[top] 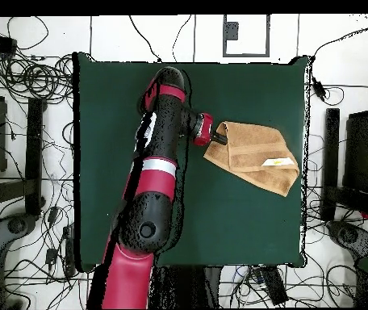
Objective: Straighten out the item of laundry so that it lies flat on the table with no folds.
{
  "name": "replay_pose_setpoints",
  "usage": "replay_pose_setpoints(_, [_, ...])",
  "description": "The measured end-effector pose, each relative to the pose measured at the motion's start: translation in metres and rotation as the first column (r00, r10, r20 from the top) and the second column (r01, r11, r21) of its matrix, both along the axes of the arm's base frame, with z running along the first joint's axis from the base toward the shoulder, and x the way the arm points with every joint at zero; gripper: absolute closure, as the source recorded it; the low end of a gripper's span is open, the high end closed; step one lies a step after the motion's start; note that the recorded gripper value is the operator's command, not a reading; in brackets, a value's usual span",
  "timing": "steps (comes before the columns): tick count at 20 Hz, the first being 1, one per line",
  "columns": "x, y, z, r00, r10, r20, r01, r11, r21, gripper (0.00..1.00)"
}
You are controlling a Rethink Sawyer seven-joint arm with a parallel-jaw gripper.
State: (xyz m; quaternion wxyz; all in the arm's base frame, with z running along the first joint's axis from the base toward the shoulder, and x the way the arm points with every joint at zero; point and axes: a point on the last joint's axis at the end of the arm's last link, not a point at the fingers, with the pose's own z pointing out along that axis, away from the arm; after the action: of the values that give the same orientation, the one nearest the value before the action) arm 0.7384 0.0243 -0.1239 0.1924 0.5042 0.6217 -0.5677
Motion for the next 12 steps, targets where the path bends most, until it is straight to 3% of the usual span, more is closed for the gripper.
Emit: replay_pose_setpoints(12, [0.0009,0.0,0.0008,1.0,-0.025,0.008,0.025,0.999,0.03,1.0])
